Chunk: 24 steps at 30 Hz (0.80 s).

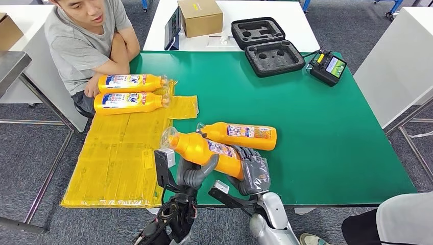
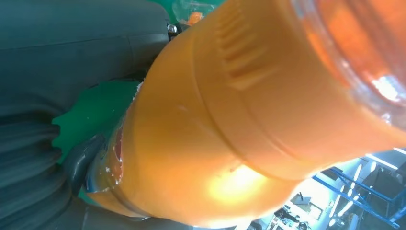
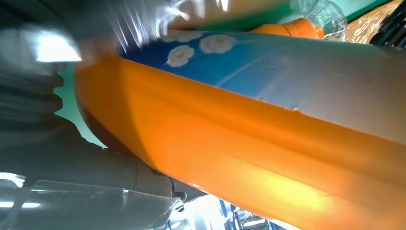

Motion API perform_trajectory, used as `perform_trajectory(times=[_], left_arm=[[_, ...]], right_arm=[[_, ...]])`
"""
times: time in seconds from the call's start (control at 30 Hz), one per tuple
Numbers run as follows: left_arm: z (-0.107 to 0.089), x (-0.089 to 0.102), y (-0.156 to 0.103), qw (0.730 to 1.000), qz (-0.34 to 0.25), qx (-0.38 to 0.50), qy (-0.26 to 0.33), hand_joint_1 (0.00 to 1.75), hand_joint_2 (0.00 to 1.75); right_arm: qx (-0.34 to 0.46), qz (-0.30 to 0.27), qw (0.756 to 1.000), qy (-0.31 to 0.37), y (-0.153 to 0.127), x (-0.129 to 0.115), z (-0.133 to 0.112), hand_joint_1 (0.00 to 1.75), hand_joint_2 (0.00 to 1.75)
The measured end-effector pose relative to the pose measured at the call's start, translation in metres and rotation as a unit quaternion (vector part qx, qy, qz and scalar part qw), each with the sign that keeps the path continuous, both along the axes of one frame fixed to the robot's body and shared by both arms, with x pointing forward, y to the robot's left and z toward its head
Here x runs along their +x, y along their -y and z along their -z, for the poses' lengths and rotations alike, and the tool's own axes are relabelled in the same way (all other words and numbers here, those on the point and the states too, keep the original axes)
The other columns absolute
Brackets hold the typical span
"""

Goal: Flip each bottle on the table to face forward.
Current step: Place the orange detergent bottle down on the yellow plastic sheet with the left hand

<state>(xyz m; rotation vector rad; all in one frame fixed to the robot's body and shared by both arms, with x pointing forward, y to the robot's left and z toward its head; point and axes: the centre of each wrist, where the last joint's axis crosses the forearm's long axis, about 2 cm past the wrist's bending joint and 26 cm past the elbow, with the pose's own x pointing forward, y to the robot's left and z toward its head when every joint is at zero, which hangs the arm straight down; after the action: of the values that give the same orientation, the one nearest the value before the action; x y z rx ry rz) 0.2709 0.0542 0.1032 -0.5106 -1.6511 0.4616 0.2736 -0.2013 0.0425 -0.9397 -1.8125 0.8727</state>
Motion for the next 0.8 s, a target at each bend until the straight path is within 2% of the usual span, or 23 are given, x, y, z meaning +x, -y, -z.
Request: perform_trajectory(times=[0.13, 0.2, 0.23, 0.33, 0.37, 0.8], left_arm=[[0.0, 0.0, 0.0, 1.0, -0.002, -0.001, 0.0, 1.75, 1.75], [0.001, 0.0, -0.001, 1.0, -0.003, -0.001, 0.0, 1.75, 1.75], [0.001, 0.0, -0.001, 1.0, -0.004, 0.0, 0.0, 1.75, 1.75], [0.002, 0.0, -0.001, 1.0, -0.006, 0.001, 0.0, 1.75, 1.75], [0.002, 0.0, -0.001, 1.0, -0.006, 0.001, 0.0, 1.75, 1.75], [-0.003, 0.004, -0.001, 0.999, -0.025, 0.025, 0.029, 1.75, 1.75]], right_arm=[[0.004, -0.002, 1.0, -0.003, -0.002, 0.0, 0.001, 1.08, 1.75], [0.009, -0.004, 1.0, -0.006, -0.003, -0.001, 0.002, 1.03, 1.75], [0.012, -0.005, 1.0, -0.007, -0.003, -0.001, 0.003, 0.9, 1.75], [0.016, -0.008, 1.0, -0.011, -0.004, -0.002, 0.005, 0.16, 1.75], [0.017, -0.009, 1.0, -0.012, -0.004, -0.002, 0.006, 0.03, 1.75], [0.093, -0.062, 0.992, -0.055, -0.02, -0.01, 0.019, 0.0, 1.75]])
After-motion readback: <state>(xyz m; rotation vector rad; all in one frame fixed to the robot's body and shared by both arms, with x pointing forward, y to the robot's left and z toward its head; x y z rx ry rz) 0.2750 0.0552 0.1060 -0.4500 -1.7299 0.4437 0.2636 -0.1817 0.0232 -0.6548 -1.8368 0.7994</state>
